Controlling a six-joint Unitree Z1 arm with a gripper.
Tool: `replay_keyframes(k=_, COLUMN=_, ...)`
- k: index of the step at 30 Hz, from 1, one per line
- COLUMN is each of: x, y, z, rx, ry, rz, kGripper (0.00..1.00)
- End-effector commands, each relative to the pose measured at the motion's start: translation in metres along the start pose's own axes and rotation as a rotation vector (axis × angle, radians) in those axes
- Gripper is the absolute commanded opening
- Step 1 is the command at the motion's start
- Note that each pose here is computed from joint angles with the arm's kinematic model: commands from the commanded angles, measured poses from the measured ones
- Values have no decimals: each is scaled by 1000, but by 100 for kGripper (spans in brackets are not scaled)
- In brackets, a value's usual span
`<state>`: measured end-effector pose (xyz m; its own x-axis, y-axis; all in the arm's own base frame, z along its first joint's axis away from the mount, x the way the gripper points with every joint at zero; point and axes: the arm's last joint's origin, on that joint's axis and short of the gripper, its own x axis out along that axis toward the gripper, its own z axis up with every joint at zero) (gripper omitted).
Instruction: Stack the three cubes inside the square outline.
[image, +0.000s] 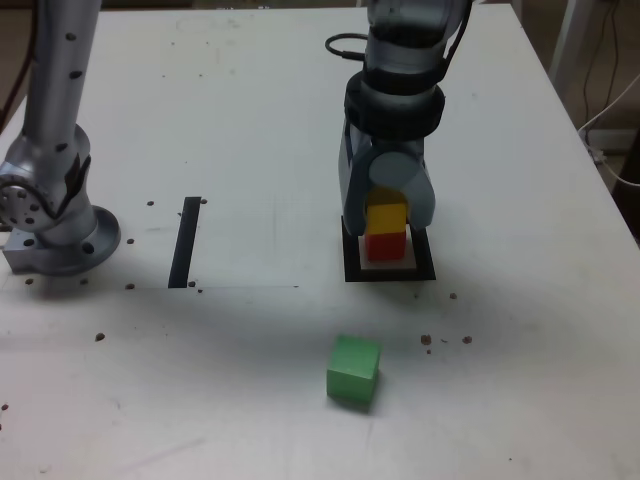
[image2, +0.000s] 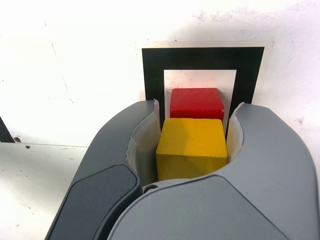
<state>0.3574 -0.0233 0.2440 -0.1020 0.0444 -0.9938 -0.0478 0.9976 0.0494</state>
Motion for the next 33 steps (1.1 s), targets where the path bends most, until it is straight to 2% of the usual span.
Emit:
replay_keyframes(k=1, x=3, y=0, z=1, rx=-1, ry=8, rz=-2, kGripper=32)
replay_keyframes(k=9, x=3, y=0, z=0, rx=0, ry=-1, rz=-4, kGripper=65)
replay_keyframes(k=14, x=3, y=0, z=1, rx=4, ry=-16, rz=-3, kGripper=79)
replay_keyframes(k=20, x=3, y=1, z=-1, rx=2, ry=-16, rz=1, kGripper=95)
replay_keyframes(k=22, x=3, y=1, z=-3, rx=-2, ry=-13, rz=5, kGripper=99)
replay_keyframes(k=27, x=0, y=2, z=-10, rx=-22, ry=-6, rz=22, kGripper=99)
replay_keyframes(k=33, x=-14, y=-5, z=-26, rx=-20, ry=-39, rz=37, kGripper=99)
